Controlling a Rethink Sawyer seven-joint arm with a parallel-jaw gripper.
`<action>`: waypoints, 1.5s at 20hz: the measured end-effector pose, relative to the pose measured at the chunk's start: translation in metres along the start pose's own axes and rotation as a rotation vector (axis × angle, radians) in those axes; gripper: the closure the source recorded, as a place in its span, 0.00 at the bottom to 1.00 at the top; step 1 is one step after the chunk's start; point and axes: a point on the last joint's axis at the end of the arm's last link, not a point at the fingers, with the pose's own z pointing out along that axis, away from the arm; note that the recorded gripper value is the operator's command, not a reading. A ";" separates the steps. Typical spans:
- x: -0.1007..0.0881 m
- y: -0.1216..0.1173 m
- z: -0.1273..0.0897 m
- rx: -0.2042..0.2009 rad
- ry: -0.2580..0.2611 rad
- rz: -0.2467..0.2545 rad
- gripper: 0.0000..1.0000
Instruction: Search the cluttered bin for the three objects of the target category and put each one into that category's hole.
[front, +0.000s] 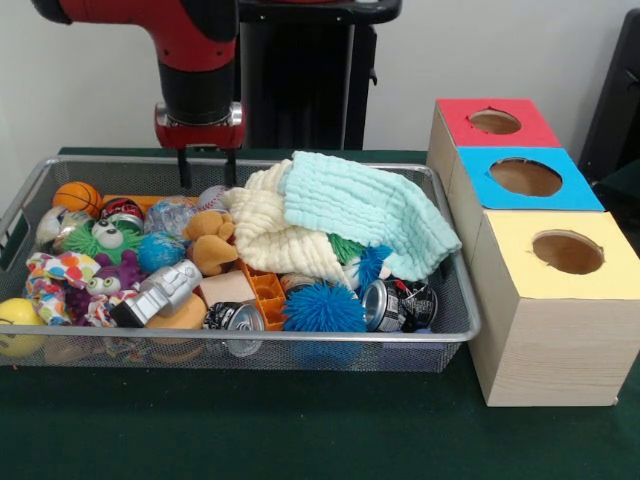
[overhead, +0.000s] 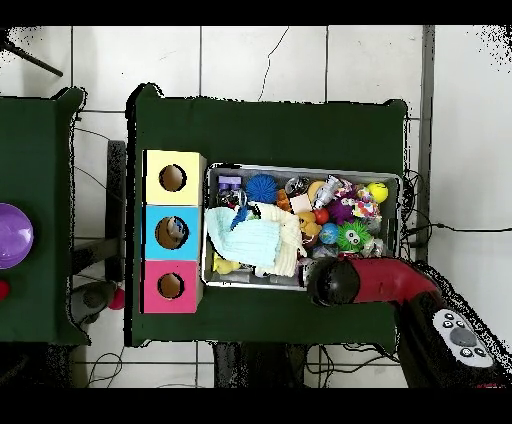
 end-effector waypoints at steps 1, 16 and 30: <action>-0.002 0.002 0.002 0.008 -0.019 -0.019 0.00; -0.014 0.015 0.004 0.093 -0.135 -0.187 0.00; -0.033 0.004 -0.010 0.246 -0.179 -0.375 0.00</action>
